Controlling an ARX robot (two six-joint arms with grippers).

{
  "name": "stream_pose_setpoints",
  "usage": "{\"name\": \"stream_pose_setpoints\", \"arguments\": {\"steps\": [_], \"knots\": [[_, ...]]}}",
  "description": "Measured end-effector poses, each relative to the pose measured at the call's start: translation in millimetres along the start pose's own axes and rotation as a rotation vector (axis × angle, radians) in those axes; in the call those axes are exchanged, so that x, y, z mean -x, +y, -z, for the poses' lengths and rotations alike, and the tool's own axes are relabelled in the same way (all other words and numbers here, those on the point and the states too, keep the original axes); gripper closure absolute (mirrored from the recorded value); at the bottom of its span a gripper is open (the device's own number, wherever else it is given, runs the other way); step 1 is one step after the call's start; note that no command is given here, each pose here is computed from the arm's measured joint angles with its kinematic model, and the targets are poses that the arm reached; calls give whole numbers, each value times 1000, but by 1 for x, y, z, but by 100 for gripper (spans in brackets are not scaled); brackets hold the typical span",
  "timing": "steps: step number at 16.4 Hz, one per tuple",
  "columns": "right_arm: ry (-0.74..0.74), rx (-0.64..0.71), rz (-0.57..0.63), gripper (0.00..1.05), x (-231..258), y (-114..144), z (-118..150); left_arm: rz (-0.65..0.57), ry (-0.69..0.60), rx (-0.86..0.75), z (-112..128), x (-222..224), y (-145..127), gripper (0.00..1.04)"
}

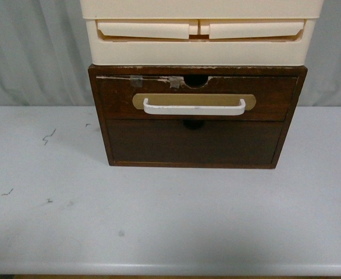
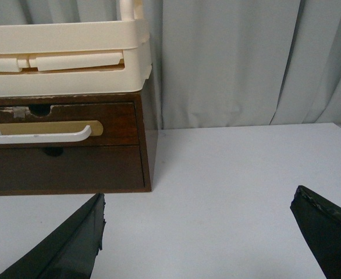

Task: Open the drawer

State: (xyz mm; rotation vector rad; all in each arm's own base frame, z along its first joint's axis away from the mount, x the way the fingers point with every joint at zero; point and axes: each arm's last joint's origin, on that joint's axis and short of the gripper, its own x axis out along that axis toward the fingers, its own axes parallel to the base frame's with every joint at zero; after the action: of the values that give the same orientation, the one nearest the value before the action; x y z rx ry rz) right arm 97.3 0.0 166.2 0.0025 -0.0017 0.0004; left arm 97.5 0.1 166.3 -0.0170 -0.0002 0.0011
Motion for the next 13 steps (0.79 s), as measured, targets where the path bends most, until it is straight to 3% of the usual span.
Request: {"name": "stream_pose_setpoints", "arguments": {"steps": [13], "knots": [[0,0,0,6,0,0,0,0,0,0,0,0,0,7]]}}
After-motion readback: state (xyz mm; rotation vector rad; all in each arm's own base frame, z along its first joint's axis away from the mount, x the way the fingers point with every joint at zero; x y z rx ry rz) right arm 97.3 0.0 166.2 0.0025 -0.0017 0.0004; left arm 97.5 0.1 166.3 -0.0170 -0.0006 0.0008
